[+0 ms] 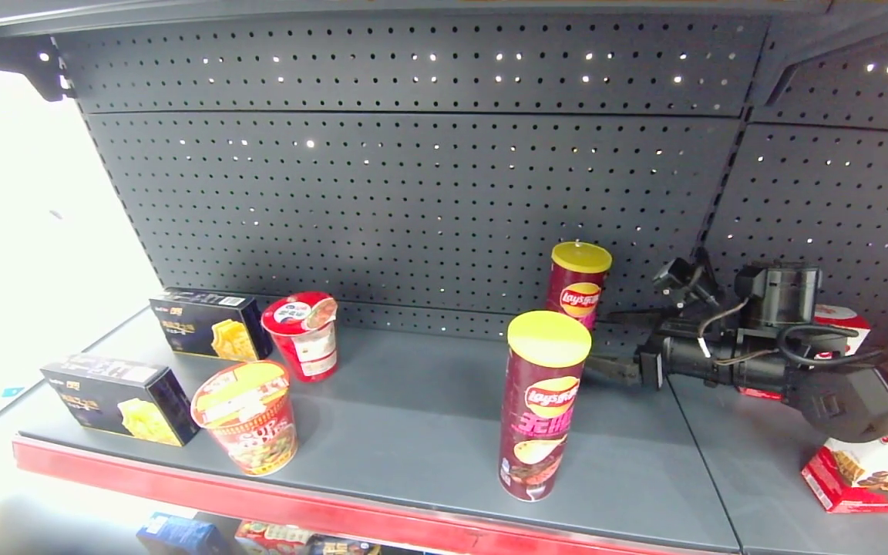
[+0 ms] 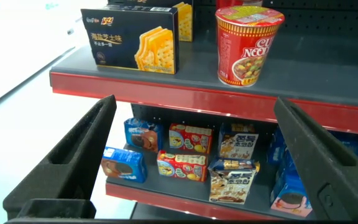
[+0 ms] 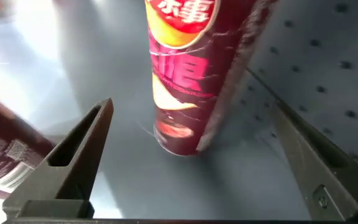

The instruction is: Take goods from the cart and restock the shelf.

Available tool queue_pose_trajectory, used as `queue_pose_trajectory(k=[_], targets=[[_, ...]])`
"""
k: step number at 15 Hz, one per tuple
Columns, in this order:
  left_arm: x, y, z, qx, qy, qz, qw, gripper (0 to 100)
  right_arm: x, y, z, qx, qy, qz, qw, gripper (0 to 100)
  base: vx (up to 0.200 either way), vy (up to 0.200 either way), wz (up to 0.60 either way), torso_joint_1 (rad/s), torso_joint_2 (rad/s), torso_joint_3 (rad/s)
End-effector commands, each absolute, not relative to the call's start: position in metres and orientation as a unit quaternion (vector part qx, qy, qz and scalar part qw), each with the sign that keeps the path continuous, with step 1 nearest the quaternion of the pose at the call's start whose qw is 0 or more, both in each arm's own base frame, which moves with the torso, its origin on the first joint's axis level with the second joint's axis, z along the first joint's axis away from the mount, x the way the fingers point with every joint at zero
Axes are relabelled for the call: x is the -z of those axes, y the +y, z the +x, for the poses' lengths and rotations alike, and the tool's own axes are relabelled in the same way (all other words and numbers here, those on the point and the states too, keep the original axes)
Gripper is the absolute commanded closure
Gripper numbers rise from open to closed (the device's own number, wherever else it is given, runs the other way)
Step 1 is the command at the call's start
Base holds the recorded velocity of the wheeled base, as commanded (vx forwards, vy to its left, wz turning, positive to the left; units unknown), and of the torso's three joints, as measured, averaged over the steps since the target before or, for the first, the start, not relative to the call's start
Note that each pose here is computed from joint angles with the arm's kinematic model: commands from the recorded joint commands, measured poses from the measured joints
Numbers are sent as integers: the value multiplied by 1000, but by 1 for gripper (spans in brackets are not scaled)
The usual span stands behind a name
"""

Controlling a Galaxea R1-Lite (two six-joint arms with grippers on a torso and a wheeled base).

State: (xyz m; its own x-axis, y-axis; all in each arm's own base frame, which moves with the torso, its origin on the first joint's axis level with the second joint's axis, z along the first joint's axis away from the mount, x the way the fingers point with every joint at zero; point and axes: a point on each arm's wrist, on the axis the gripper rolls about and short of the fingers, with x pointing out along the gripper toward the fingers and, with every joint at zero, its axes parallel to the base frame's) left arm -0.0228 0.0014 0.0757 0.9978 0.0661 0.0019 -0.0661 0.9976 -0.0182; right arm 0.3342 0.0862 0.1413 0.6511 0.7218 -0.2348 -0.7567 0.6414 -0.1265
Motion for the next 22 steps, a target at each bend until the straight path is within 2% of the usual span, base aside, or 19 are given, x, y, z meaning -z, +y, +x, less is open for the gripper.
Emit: queue_pose_trajectory(k=[1, 6, 10, 13, 18, 22], targets=[[-76, 1, -23, -34, -2, -9, 999, 0, -155, 86, 322, -396, 68, -114, 909, 0, 0, 0, 0, 0, 0, 0], [-76, 1, -23, -34, -2, -9, 999, 0, -181, 87, 294, -327, 43, -134, 935, 0, 0, 0, 0, 0, 0, 0], [-76, 1, -23, -34, -2, -9, 999, 0, -204, 88, 260, -208, 23, -150, 966, 0, 0, 0, 0, 0, 0, 0], [-76, 1, -23, -34, -1, -9, 999, 0, -221, 83, 232, -160, -6, -150, 976, 0, 0, 0, 0, 0, 0, 0], [-76, 1, -23, -33, -2, -9, 999, 0, -245, 68, 170, -164, -46, -143, 975, 0, 0, 0, 0, 0, 0, 0], [-76, 1, -23, -34, -2, -9, 999, 0, -238, 40, 118, -91, -32, -143, 985, 0, 0, 0, 0, 0, 0, 0]])
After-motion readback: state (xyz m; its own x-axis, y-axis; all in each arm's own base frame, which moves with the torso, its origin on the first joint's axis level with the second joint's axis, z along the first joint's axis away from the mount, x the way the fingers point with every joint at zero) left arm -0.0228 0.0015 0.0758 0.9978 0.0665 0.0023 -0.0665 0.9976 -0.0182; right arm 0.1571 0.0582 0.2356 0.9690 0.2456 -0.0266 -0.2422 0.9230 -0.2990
